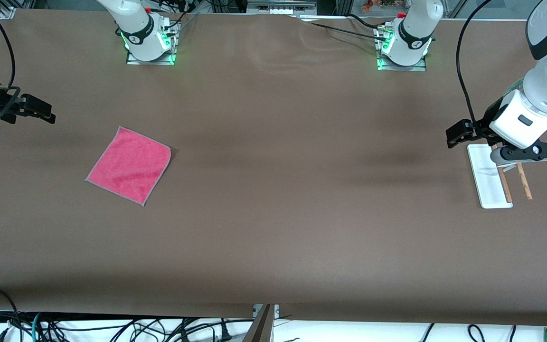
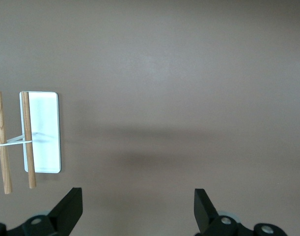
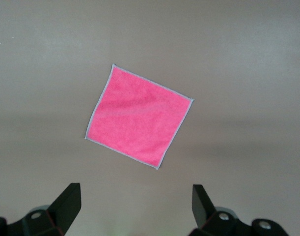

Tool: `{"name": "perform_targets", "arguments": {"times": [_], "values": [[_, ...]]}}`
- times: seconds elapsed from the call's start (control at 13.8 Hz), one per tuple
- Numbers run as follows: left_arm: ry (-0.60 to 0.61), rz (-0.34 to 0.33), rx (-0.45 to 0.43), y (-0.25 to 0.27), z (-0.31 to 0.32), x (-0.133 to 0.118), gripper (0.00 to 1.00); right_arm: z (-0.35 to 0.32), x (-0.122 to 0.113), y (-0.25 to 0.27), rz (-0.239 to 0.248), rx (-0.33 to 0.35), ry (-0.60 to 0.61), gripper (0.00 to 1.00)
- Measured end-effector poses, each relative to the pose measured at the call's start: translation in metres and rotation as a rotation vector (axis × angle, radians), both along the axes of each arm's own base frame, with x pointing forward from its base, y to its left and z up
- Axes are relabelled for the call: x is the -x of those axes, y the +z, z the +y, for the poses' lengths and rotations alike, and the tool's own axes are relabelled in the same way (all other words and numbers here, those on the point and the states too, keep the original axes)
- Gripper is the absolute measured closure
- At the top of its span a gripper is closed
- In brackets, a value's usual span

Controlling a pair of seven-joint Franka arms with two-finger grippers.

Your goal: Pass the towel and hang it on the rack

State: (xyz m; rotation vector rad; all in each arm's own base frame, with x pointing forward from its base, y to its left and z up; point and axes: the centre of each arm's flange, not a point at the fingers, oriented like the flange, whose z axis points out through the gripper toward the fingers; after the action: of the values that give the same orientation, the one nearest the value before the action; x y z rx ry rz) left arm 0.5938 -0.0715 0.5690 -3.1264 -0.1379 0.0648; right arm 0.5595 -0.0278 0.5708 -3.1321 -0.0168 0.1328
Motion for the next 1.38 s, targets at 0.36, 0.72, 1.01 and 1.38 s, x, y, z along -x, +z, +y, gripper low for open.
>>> {"name": "perform_targets", "arguments": {"times": [0.36,0.72,1.01,1.38], "values": [[0.003,0.000,0.000,0.000,0.002,0.000,0.00,0.000,-0.001,-0.002,0.001,0.000,0.000,0.00],[0.000,0.000,0.000,0.000,0.000,0.000,0.00,0.000,-0.001,-0.002,0.001,0.000,0.000,0.00],[0.000,0.000,0.000,0.000,0.000,0.000,0.00,0.000,-0.002,-0.004,0.005,0.000,0.000,0.00],[0.000,0.000,0.000,0.000,0.000,0.000,0.00,-0.001,-0.012,-0.034,0.059,0.002,-0.001,0.00]]}}
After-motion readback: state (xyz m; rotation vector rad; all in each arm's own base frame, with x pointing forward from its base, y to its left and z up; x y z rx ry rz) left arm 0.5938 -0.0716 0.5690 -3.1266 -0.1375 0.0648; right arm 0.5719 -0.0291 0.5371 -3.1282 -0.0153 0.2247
